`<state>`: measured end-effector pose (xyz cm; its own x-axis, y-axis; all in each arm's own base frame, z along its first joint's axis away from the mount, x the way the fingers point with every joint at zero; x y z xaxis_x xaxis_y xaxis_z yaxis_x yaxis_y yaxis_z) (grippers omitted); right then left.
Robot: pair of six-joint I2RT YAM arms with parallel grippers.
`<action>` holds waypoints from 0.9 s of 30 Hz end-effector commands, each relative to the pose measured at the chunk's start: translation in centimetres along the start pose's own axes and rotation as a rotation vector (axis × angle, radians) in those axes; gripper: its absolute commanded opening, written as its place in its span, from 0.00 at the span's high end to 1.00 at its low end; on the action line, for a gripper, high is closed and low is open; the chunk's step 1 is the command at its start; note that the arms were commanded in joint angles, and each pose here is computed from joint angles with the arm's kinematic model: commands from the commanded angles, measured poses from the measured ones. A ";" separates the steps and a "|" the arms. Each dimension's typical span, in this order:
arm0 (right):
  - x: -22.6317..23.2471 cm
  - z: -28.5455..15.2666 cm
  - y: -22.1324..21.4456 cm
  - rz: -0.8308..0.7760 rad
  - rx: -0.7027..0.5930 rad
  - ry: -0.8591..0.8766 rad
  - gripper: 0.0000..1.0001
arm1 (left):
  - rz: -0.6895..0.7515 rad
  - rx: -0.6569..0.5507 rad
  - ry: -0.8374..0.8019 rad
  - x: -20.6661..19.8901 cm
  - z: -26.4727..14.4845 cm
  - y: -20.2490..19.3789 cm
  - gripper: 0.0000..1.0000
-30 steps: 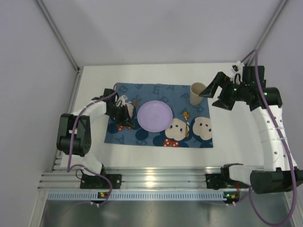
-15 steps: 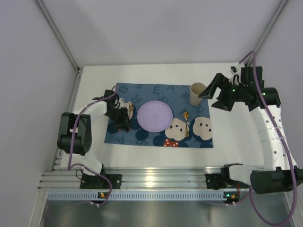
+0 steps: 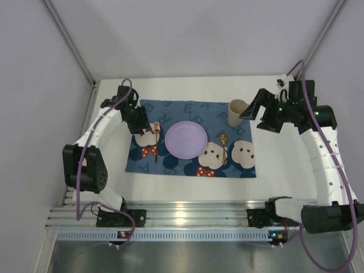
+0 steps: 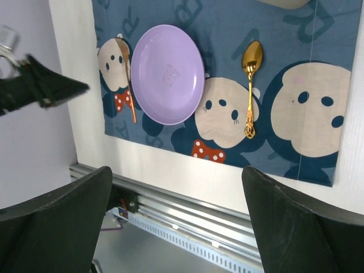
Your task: Set the dinner table for one person
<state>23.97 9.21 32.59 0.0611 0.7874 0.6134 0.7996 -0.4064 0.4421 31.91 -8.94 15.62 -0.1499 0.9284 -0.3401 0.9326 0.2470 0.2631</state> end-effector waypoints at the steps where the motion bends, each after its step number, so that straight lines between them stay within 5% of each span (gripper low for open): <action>1: 1.9 -2.5 1.0 -0.158 -0.124 0.061 0.02 | 0.037 -0.256 0.030 -1.4 -7.1 3.3 0.52; 4: 2.5 -4.3 1.0 -0.281 -0.226 0.091 0.00 | 0.075 -0.452 0.001 -2.4 -10.9 4.3 0.44; 6: 2.0 -4.7 -0.6 -0.374 -0.236 0.062 0.00 | 0.045 -0.570 0.041 -1.8 -12.7 4.2 0.07; 7: 1.4 -4.6 -1.2 -0.395 -0.232 0.044 0.00 | 0.039 -0.591 0.050 -1.6 -12.9 3.9 0.02; 14: -4.9 -4.9 -9.4 -0.358 -0.294 0.020 0.00 | -0.007 -0.773 0.123 0.6 -15.2 2.0 0.01; 19: -6.7 -7.0 -11.3 -0.235 -0.459 0.009 0.00 | 0.036 -0.951 0.105 1.6 -15.5 1.3 0.01; 20: -6.9 -7.6 -11.5 -0.226 -0.492 0.001 0.00 | 0.043 -1.069 0.057 1.1 -17.4 1.6 0.01; 27: -7.6 -6.9 -11.8 -0.182 -0.447 -0.043 0.00 | 0.079 -1.197 0.103 3.0 -16.5 0.4 0.01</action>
<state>9.41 4.96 27.46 -0.0694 0.8815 0.4671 0.4562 -0.3883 0.8007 25.35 -2.13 26.46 -0.1793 0.9571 -0.2278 0.2308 0.2660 0.9359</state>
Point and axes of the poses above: each gripper's point midway between its finger pads, its own z axis out along the fingers, its own x axis along the line the jaws close on, y = z × x, the point moved 5 cm from there along -z, back along the fingers, and after that the axes turned 1 degree about z, right-handed, at the moved point
